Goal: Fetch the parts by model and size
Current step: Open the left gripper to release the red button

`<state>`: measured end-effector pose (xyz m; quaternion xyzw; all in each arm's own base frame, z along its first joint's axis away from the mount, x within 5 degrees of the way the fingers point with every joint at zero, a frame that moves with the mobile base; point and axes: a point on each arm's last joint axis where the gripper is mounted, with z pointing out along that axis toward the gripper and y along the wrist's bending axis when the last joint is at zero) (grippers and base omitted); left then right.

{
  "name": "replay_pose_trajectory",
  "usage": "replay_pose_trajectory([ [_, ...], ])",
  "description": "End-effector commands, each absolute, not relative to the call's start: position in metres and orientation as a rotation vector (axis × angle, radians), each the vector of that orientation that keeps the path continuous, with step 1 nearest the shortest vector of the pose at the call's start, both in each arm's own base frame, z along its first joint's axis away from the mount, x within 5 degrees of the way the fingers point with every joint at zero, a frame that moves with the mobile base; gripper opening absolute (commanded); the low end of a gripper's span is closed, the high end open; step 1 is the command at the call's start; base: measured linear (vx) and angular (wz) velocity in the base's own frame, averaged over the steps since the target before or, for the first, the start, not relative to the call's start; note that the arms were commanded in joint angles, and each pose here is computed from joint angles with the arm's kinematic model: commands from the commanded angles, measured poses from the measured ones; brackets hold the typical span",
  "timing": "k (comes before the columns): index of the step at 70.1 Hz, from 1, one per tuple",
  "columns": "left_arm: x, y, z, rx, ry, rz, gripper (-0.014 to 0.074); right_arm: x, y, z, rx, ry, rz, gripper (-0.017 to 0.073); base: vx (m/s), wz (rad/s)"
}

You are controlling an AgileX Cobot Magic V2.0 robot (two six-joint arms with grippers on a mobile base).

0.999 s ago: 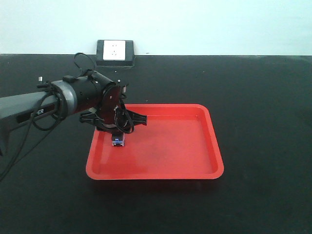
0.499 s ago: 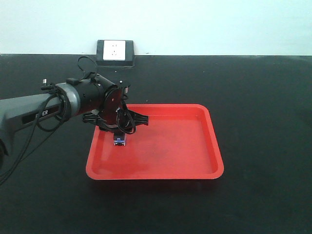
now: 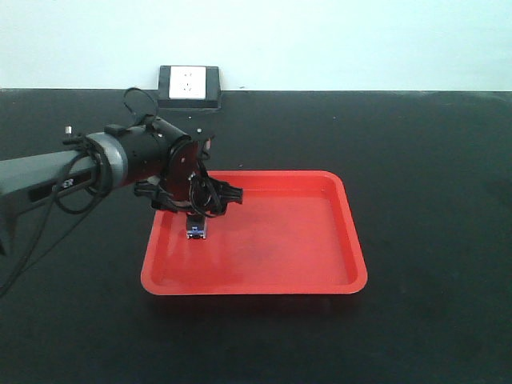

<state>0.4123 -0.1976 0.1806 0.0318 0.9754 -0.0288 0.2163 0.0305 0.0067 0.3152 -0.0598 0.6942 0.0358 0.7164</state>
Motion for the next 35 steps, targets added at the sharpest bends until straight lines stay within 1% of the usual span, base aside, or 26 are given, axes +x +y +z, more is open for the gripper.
replay_pose_trajectory([
  [1,0.41,-0.197,0.237,0.103,2.544,-0.139,0.0635,0.031,0.006,0.33,-0.12,1.452,0.065,-0.0008,0.0,0.0],
  [9,0.406,-0.193,0.254,0.127,2.512,-0.122,0.0631,0.031,0.006,0.33,-0.12,1.452,0.065,-0.0008,0.0,0.0],
  [19,0.395,-0.187,0.28,0.21,2.481,-0.089,0.0587,0.031,0.006,0.33,-0.12,1.452,0.065,-0.0008,0.0,0.0],
  [35,0.375,-0.175,0.328,0.244,2.389,-0.103,0.0537,0.031,0.006,0.33,-0.12,1.452,0.065,-0.0008,0.0,0.0],
])
